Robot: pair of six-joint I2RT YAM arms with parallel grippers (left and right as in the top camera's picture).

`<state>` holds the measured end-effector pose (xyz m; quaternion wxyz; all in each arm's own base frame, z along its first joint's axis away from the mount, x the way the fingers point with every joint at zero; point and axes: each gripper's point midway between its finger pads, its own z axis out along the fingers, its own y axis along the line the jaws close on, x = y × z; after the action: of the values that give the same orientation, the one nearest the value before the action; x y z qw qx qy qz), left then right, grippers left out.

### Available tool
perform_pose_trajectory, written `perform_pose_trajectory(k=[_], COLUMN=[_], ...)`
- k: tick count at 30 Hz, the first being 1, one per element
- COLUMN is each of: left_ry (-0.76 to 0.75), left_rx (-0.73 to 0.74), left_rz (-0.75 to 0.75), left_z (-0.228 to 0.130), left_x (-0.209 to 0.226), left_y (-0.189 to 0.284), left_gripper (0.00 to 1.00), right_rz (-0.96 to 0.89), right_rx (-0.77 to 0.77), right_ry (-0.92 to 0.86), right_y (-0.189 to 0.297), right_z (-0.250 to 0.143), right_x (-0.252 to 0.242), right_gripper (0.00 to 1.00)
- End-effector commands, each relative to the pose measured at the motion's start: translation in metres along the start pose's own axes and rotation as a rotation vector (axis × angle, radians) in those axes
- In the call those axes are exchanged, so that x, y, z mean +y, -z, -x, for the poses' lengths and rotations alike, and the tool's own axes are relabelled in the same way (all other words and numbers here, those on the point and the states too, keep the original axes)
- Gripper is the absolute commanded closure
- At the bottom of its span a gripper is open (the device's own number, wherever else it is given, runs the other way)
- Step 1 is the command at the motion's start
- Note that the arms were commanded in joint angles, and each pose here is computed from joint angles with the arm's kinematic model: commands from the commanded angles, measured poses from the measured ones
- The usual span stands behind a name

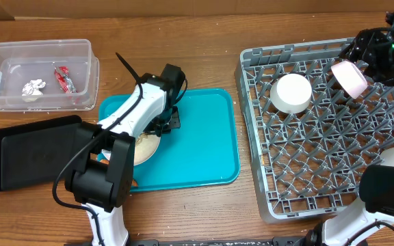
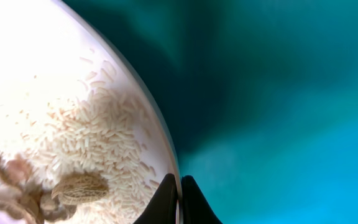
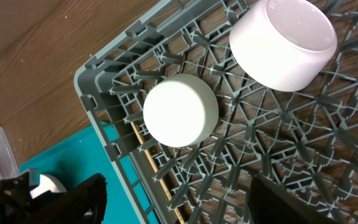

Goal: Sort waste into correct bins and load items into the dishwasher
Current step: 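Grasp the rim of the white food plate with the left gripper, then lift the plate left and tip it over the black tray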

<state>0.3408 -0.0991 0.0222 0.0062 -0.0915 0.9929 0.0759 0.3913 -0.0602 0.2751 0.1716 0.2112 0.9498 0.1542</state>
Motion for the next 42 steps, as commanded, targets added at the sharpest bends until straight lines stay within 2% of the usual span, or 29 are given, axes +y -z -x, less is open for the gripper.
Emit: perform_pose_trajectory(k=[1, 9, 19, 24, 33, 42], left_ry=[-0.021, -0.008, 0.018, 0.08, 0.182, 0.222], left_rx=[0.009, 0.021, 0.036, 0.046, 0.014, 0.008], left_rz=[-0.016, 0.057, 0.077, 0.075, -0.055, -0.192], left_z=[0.007, 0.008, 0.012, 0.013, 0.023, 0.039], left_x=[-0.006, 0.01, 0.024, 0.051, 0.111, 0.16], left_y=[0.015, 0.042, 0.072, 0.087, 0.115, 0.108], left_gripper=[0.96, 0.96, 0.96, 0.96, 0.96, 0.96], right_rz=[0.017, 0.016, 0.015, 0.011, -0.014, -0.014], right_rx=[-0.052, -0.048, -0.041, -0.035, -0.034, -0.033], right_ry=[0.03, 0.029, 0.027, 0.024, 0.021, 0.021], right_y=[0.018, 0.018, 0.017, 0.017, 0.017, 0.017], right_z=[0.002, 0.001, -0.001, -0.002, -0.003, -0.003], right_x=[0.009, 0.009, 0.008, 0.008, 0.003, 0.003], right_gripper=[0.25, 0.25, 0.25, 0.25, 0.25, 0.25])
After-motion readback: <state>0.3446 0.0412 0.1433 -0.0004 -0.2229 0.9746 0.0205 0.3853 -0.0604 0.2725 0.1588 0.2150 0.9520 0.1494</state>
